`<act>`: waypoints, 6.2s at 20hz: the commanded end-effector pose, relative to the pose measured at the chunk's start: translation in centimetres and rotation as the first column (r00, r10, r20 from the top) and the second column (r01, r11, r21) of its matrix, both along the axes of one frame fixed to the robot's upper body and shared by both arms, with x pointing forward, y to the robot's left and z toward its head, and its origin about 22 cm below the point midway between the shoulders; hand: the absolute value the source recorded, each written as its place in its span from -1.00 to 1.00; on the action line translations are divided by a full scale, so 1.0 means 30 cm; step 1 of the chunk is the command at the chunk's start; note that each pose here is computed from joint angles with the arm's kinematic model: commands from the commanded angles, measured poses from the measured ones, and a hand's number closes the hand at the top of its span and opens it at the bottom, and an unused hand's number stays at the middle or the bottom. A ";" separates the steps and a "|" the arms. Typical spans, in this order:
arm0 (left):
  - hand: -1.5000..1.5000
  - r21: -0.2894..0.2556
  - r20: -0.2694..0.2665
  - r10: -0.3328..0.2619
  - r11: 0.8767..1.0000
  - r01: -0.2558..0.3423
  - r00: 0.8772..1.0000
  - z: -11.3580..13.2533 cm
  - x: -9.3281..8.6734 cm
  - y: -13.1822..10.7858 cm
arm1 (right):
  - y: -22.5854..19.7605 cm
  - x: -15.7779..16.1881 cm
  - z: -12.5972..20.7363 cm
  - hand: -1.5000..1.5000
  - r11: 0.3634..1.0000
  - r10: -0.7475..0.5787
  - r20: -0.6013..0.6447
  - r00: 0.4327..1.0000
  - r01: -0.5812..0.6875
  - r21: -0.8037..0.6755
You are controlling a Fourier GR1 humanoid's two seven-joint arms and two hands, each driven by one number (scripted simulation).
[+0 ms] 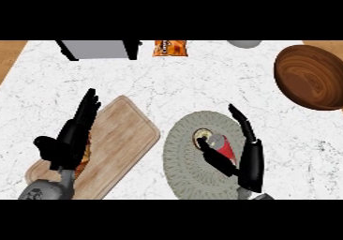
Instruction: Pick the cupcake from the placemat and place it in the bowl
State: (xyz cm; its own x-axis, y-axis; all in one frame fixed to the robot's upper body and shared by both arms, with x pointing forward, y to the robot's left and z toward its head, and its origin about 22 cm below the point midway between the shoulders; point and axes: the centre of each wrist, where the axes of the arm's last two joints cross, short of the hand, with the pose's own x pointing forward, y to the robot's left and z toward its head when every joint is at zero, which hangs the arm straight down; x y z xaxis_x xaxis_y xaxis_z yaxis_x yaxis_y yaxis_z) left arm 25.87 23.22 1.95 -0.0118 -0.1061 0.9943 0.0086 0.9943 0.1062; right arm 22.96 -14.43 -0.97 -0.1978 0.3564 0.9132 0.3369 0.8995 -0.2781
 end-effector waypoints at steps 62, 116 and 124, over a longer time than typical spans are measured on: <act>0.00 0.011 0.021 -0.016 1.000 0.016 1.000 0.012 0.027 -0.101 | 0.142 -0.033 -0.049 -1.00 0.994 -0.058 -0.477 0.877 0.093 0.051; 0.00 0.010 0.001 0.043 0.999 -0.043 0.999 0.033 0.015 0.013 | -0.964 0.020 0.658 1.00 0.415 0.888 0.004 0.459 -0.799 -0.436; 0.00 0.001 -0.006 -0.005 1.000 0.005 1.000 0.054 0.042 -0.055 | -1.090 -0.002 0.845 1.00 0.536 0.813 0.010 0.583 -0.740 -0.406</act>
